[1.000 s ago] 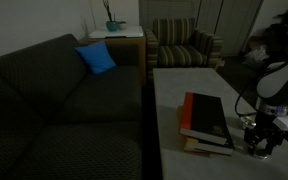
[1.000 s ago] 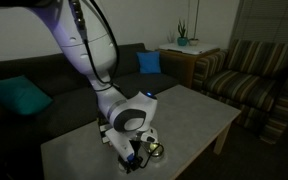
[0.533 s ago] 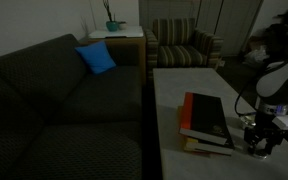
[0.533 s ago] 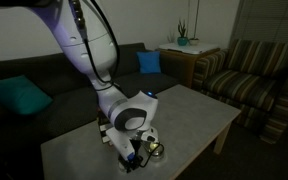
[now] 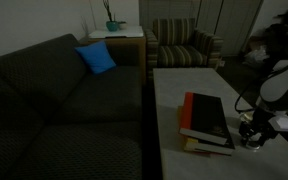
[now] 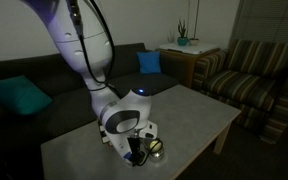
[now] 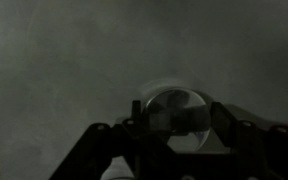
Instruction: Place the lid on the silver container
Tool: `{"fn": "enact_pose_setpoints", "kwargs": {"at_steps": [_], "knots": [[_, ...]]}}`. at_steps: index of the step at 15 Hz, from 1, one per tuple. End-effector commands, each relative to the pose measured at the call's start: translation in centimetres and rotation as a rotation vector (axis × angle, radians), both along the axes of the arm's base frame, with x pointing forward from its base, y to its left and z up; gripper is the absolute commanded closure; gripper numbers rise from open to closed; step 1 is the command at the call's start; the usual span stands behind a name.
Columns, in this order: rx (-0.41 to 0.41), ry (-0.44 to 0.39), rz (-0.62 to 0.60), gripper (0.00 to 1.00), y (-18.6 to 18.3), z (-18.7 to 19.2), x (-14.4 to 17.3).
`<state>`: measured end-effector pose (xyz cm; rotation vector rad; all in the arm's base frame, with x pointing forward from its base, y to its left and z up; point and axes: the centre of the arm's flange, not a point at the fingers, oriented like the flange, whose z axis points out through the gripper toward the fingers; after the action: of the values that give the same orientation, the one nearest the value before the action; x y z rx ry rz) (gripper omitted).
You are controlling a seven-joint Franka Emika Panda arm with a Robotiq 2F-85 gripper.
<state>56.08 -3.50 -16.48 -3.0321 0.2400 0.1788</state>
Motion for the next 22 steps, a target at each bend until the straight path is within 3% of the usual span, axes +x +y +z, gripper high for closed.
{"fn": "enact_pose_setpoints", "kwargs": {"at_steps": [1,10,17,22], "knots": [[-0.022,-0.053,-0.020,0.56,0.8,2.4,-2.8],[-0.081,-0.164,-0.048,0.56,4.0,4.8,-8.8],[-0.105,-0.172,-0.081,0.56,2.6,7.5,-8.9],[-0.096,-0.180,-0.093,0.56,0.2,11.9,-7.9]]}}
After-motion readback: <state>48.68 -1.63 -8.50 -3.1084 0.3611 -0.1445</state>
